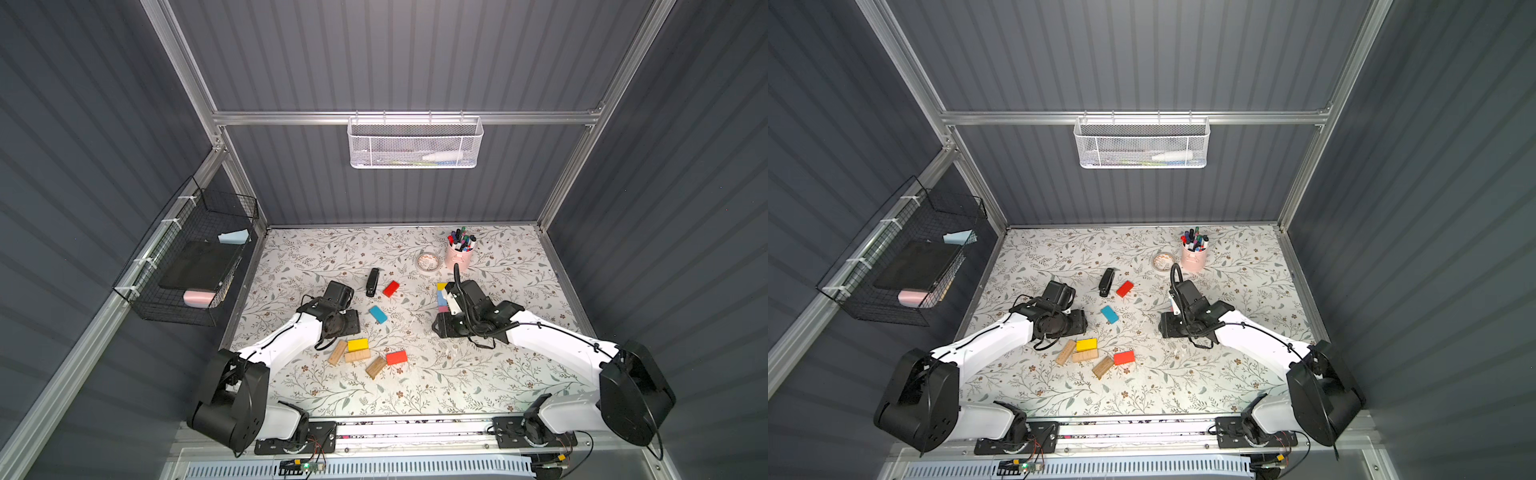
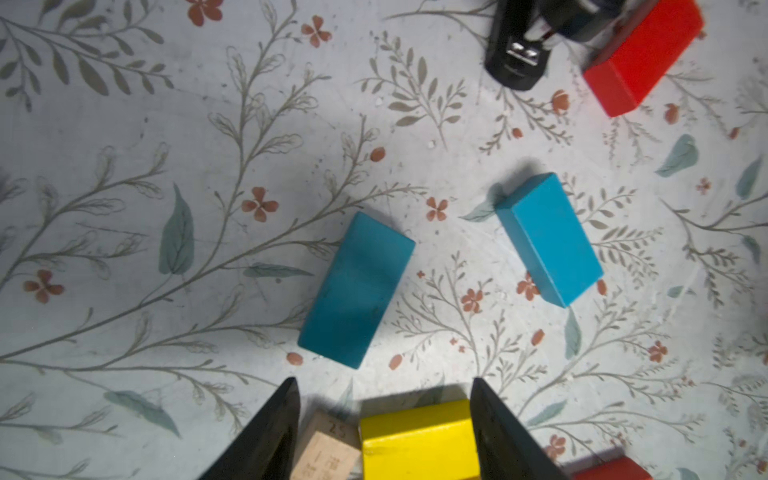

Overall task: Assemble the letter c with building blocks
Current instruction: Pick up the building block from the center of the board.

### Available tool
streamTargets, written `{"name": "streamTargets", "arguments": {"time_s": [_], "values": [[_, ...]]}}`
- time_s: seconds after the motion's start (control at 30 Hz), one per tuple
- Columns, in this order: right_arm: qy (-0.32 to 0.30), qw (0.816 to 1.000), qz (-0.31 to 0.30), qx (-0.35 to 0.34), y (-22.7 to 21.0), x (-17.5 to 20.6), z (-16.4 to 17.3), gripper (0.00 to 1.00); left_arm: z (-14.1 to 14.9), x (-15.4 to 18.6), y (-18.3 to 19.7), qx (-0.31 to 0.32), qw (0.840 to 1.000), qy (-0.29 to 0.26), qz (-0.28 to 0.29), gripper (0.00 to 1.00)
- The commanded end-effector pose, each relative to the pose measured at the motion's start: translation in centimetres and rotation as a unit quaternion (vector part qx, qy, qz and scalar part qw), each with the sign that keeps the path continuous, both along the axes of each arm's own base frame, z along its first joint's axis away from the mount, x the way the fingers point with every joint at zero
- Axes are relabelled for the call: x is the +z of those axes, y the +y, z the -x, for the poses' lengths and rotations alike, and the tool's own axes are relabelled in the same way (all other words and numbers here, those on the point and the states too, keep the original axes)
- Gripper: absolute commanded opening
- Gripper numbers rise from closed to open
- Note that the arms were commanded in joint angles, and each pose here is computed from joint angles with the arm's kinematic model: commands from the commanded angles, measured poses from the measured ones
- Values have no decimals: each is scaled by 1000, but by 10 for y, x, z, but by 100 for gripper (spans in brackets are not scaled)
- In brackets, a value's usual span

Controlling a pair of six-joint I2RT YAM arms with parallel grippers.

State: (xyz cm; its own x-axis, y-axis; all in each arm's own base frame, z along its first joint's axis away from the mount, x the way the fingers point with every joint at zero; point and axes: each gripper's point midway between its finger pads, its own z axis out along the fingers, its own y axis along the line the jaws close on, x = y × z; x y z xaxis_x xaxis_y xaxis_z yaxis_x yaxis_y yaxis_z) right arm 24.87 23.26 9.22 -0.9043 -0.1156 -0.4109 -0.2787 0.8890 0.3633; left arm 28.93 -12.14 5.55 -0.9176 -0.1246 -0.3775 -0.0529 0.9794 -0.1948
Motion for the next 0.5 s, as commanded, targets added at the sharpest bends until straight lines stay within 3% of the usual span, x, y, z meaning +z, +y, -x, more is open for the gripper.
{"name": "streamTargets", "arguments": {"time_s": [0.0, 0.23, 0.47], "values": [[-17, 1000, 1, 12, 4, 10, -6, 54, -16, 5, 6, -5, 1000, -14, -24, 62], [-26, 1000, 3, 9, 2, 13, -7, 54, -24, -8, 11, -9, 999, -4, -50, 65], [-32, 999, -1, 9, 3, 18, -8, 54, -28, -17, 6, -16, 999, 4, -44, 61]]}}
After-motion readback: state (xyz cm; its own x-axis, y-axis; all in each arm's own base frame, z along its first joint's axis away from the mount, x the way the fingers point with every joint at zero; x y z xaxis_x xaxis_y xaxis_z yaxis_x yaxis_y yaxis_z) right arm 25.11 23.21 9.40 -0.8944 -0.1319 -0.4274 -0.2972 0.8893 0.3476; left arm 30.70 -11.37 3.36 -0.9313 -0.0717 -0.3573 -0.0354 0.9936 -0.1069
